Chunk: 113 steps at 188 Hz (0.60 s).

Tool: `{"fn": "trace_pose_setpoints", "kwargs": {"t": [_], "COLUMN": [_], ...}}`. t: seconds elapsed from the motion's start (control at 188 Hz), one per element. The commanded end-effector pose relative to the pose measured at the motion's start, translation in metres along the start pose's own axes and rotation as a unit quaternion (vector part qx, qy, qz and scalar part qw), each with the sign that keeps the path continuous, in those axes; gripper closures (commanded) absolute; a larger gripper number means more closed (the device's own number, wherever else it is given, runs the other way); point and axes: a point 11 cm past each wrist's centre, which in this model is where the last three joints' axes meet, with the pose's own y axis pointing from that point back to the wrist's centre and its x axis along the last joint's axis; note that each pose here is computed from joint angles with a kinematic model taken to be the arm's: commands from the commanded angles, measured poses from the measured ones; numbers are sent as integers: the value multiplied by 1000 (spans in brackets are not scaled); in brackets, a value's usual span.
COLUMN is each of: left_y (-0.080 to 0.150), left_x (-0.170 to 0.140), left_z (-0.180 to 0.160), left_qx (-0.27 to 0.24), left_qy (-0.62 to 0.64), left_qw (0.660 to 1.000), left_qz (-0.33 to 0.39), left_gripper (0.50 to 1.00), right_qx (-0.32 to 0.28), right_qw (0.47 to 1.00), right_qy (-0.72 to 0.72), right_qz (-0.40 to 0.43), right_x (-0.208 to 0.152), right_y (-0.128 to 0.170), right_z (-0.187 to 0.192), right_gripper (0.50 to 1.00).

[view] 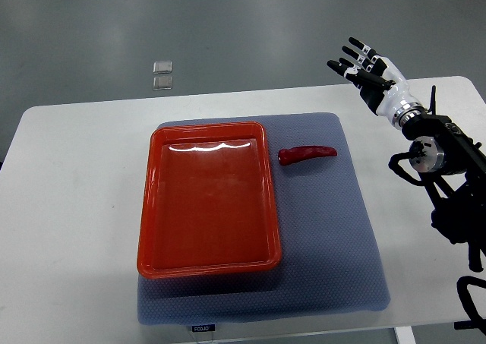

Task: Place red pepper on red tray
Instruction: 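Move the open right hand down toward the red pepper beside the tray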

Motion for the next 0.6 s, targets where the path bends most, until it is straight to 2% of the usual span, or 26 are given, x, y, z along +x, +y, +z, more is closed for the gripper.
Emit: {"fn": "trace_pose_setpoints", "kwargs": {"t": [0.0,0.436,0.596], "left_y": [0,0,0], "left_x": [-1,-1,-1], "left_z": [0,0,0], "left_qx": [0,1,0], "left_qy": [0,0,0], "left_qw": [1000,1000,1000], "left_qz": [-2,-2,-2], "left_gripper": [500,500,500], "right_qx": [-6,-28,-32], "right_qw": [1000,989,967], "right_qy": [20,132,227], "right_qz": [-10,-67,-110], "right_x": [-2,-16,-23], "right_y": [0,1,4], "right_z": [2,12,18], "right_gripper": [581,585,587]}}
